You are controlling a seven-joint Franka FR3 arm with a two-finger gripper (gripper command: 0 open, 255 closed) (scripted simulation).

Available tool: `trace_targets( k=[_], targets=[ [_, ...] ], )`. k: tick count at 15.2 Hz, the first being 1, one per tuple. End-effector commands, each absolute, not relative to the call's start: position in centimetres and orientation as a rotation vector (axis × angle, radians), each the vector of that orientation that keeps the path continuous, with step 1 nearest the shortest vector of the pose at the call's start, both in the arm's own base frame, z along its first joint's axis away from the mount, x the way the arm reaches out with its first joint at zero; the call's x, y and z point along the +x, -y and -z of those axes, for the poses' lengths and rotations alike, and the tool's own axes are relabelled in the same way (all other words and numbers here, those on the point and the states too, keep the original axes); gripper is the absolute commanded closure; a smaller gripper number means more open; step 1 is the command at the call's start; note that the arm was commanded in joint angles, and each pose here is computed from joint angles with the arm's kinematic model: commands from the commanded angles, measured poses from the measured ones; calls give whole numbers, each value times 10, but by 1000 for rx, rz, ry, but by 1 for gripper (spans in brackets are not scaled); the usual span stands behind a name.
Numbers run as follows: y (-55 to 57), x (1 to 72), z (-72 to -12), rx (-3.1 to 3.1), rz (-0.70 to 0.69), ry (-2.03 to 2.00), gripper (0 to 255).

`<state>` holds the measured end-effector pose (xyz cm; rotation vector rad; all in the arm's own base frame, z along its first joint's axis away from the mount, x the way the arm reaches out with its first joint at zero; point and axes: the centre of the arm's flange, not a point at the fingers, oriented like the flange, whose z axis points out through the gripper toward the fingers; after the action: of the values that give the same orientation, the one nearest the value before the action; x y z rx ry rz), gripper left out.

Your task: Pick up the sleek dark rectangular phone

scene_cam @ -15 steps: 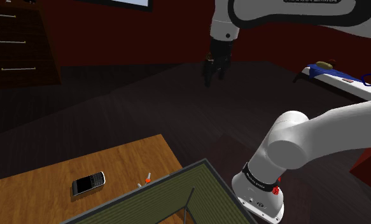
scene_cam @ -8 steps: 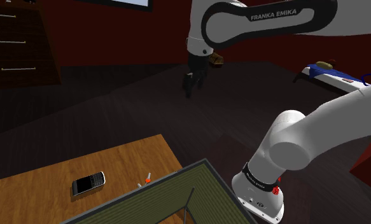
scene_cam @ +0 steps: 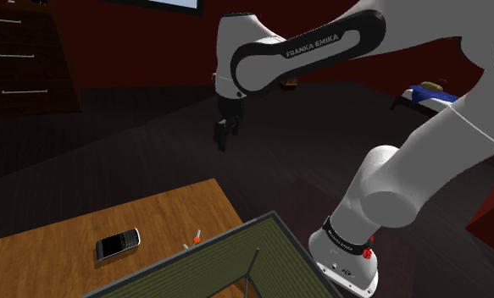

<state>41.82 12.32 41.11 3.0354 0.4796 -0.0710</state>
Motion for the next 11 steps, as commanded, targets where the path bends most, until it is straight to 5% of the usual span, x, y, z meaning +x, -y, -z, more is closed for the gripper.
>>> trace_targets(
  k=[1,11],
  targets=[
    [-141,430,-395,3029,63,-554,0],
    [-232,468,-314,2971,39,-911,0]
  ],
)
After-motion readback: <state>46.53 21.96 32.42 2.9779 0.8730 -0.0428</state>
